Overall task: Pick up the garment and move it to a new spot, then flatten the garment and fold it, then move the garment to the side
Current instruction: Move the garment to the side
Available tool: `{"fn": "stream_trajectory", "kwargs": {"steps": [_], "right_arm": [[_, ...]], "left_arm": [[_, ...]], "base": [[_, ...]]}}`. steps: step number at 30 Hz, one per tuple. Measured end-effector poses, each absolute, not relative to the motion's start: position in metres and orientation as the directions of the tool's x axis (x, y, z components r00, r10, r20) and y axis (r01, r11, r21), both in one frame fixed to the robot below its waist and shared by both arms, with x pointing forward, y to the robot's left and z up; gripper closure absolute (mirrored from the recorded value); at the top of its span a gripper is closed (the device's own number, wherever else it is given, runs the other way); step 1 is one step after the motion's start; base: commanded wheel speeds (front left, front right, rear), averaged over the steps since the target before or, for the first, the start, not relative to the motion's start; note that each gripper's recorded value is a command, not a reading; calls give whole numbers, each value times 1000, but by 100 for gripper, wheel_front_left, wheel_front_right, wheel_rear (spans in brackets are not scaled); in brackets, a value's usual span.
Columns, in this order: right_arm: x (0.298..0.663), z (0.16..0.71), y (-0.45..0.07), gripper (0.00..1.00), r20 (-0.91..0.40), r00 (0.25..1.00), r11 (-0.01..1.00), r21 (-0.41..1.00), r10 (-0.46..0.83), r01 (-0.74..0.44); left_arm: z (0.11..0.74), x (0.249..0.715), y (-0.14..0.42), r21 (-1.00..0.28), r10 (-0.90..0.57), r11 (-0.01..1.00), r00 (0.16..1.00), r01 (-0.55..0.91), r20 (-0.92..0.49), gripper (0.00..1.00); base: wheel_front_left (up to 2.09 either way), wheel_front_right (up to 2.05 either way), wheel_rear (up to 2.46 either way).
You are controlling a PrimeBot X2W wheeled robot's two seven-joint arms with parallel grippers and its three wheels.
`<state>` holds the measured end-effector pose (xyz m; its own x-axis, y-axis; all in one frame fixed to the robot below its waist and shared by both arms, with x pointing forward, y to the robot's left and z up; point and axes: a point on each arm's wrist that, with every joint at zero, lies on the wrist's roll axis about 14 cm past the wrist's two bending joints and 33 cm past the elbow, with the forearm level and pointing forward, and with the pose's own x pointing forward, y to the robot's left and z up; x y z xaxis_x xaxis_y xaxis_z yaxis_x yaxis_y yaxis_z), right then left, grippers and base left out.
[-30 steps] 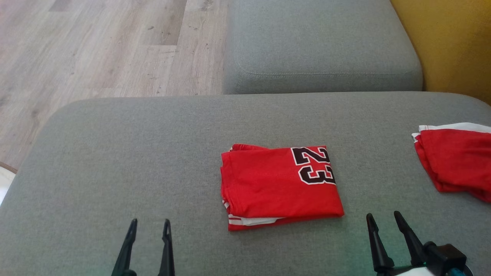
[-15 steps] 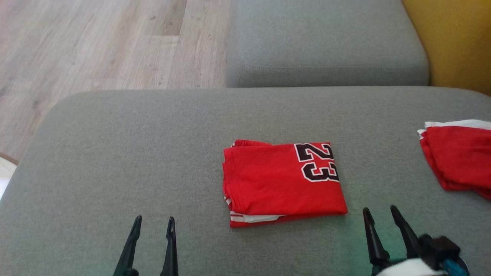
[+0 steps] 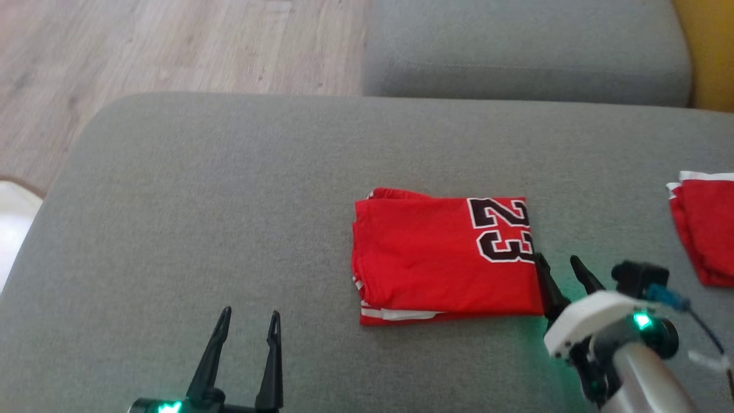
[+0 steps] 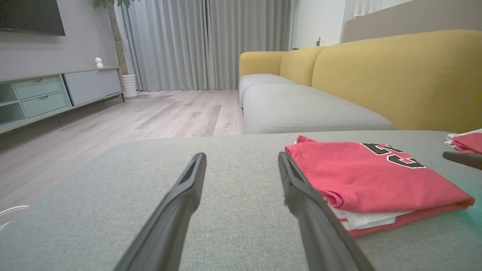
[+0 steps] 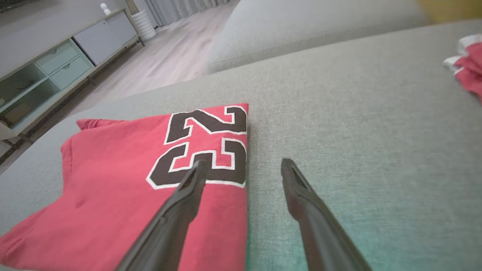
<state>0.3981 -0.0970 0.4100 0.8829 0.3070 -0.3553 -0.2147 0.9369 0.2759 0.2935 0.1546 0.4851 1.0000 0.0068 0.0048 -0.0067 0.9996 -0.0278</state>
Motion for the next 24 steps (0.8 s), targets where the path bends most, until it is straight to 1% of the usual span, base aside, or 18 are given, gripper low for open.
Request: {"fn": "stream_trajectory", "kwargs": {"steps": [3,9,10,11,14,18,20,24], "right_arm": [[408,398,-95,0,-420,850,932,303,317,-198],[418,375,-92,0,-521,785,938,255,336,-233],[417,372,-89,59,-532,773,936,259,345,-240],[416,370,-85,100,-540,763,932,264,356,-248],[417,368,-78,100,-547,747,923,288,377,-256],[424,369,-90,100,-533,764,929,270,364,-254],[430,371,-103,100,-533,774,938,241,342,-249],[456,390,-148,100,-494,827,963,152,270,-223]], "left_arm": [[482,297,154,-28,7,1000,1000,-8,-10,0],[480,304,157,-27,21,999,1000,-21,-18,0],[479,305,158,-27,22,999,1000,-22,-22,0],[478,305,158,-26,23,999,999,-24,-26,0],[475,306,157,-26,25,999,999,-26,-37,0],[472,310,154,-29,17,999,999,-18,-49,0],[469,313,151,-41,9,999,998,-11,-57,0],[468,327,139,-50,-36,998,998,33,-60,0]], "base": [[0,0,0],[0,0,0],[0,0,0],[0,0,0],[0,0,0],[0,0,0],[0,0,0],[0,0,0]]}}
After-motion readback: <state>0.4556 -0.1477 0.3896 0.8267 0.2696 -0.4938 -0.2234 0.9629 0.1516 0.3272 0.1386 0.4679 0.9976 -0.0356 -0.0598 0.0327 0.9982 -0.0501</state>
